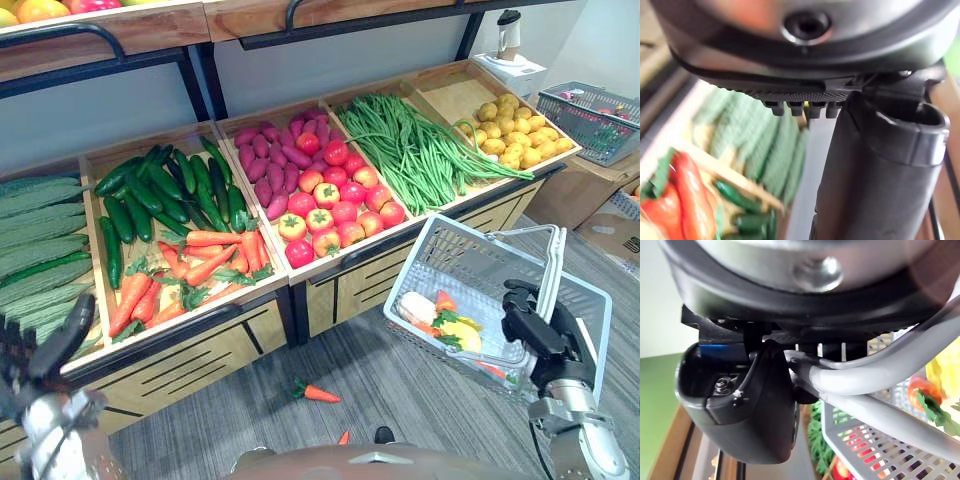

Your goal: Pick vegetable in the basket

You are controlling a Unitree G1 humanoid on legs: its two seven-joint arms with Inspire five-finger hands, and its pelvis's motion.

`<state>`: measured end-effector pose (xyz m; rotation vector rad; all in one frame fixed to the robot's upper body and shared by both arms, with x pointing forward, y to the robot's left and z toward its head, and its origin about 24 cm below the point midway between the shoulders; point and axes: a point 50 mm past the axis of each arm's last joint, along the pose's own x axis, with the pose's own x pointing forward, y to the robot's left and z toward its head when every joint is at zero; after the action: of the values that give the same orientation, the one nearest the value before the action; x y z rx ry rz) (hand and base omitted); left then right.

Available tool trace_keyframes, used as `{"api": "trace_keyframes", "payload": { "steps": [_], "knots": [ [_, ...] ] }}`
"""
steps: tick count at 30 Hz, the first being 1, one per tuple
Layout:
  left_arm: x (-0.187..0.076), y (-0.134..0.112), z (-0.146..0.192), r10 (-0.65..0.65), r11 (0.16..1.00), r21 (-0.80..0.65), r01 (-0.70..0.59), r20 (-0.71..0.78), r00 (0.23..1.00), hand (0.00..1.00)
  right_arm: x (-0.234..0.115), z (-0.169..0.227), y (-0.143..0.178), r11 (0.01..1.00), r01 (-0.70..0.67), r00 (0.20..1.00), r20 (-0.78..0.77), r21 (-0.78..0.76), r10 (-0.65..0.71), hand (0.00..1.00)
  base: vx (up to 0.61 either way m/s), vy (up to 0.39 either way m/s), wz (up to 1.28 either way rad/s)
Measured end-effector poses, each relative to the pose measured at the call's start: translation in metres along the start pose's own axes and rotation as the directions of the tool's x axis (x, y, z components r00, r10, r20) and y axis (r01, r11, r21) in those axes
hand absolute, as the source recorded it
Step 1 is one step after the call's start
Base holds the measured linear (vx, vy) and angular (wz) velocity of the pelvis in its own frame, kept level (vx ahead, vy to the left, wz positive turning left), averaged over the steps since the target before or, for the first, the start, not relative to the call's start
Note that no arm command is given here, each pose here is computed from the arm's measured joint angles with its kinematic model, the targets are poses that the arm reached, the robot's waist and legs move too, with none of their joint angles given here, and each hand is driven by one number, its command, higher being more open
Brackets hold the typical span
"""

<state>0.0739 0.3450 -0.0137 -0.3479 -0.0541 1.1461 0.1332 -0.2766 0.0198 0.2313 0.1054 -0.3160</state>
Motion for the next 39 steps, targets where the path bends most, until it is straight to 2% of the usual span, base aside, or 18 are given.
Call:
{"api": "trace_keyframes", "payload": {
  "steps": [3, 7, 9, 10, 13, 14, 16, 18, 20, 24, 29, 39],
  "knots": [
    [-0.021, 0.037, -0.032, 0.232, 0.970, -0.046, -0.240, -0.132, 0.964, 1.00, 0.004, -0.008, 0.006, 0.998, 0.021, 1.000, -0.014, 0.064, -0.021, 0.00, -0.02, 0.001, 0.06],
    [-0.049, 0.067, -0.071, 0.401, 0.904, -0.019, -0.427, -0.308, 0.862, 1.00, 0.001, -0.018, 0.010, 0.989, 0.053, 0.998, -0.044, 0.136, -0.048, 0.00, 0.01, -0.004, 0.29],
    [-0.065, 0.076, -0.089, 0.451, 0.876, 0.017, -0.483, -0.384, 0.805, 1.00, -0.001, -0.022, 0.012, 0.985, 0.058, 0.997, -0.061, 0.164, -0.049, 0.00, 0.04, 0.000, 0.31],
    [-0.078, 0.086, -0.101, 0.493, 0.852, 0.067, -0.520, -0.437, 0.752, 1.00, -0.001, -0.026, 0.019, 0.983, 0.038, 0.997, -0.072, 0.178, -0.025, 0.00, 0.04, -0.003, 0.14],
    [-0.098, 0.094, -0.117, 0.529, 0.831, 0.147, -0.537, -0.511, 0.678, 1.00, -0.003, -0.033, 0.032, 0.976, 0.011, 0.996, -0.084, 0.216, 0.007, 0.00, 0.03, -0.001, 0.10],
    [-0.110, 0.095, -0.127, 0.536, 0.828, 0.206, -0.521, -0.563, 0.629, 1.00, -0.003, -0.036, 0.038, 0.973, -0.008, 0.995, -0.092, 0.229, 0.029, 0.00, 0.03, 0.000, 0.10],
    [-0.122, 0.092, -0.137, 0.522, 0.847, 0.291, -0.445, -0.614, 0.592, 1.00, -0.003, -0.037, 0.044, 0.968, -0.024, 0.994, -0.097, 0.249, 0.049, 0.00, 0.02, 0.002, 0.07],
    [-0.136, 0.084, -0.150, 0.468, 0.883, 0.383, -0.269, -0.690, 0.552, 1.00, -0.002, -0.039, 0.051, 0.964, -0.042, 0.992, -0.102, 0.264, 0.071, 0.00, 0.00, 0.000, 0.00],
    [-0.138, 0.075, -0.156, 0.409, 0.907, 0.388, -0.162, -0.729, 0.549, 1.00, -0.002, -0.042, 0.055, 0.963, -0.045, 0.990, -0.114, 0.267, 0.077, 0.00, -0.04, -0.008, -0.04],
    [-0.128, 0.064, -0.157, 0.307, 0.909, 0.414, 0.049, -0.745, 0.592, 1.00, -0.002, -0.044, 0.059, 0.963, -0.045, 0.990, -0.115, 0.266, 0.078, 0.00, -0.01, -0.025, -0.05],
    [-0.120, 0.052, -0.158, 0.253, 0.900, 0.414, 0.136, -0.749, 0.613, 1.00, -0.002, -0.046, 0.055, 0.965, -0.024, 0.992, -0.117, 0.260, 0.056, 0.00, 0.00, -0.003, -0.03],
    [-0.116, 0.053, -0.155, 0.259, 0.896, 0.426, 0.124, -0.729, 0.633, 1.00, -0.006, -0.047, 0.048, 0.967, 0.004, 0.992, -0.124, 0.255, 0.028, 0.00, -0.02, 0.025, -0.04]
  ]
}}
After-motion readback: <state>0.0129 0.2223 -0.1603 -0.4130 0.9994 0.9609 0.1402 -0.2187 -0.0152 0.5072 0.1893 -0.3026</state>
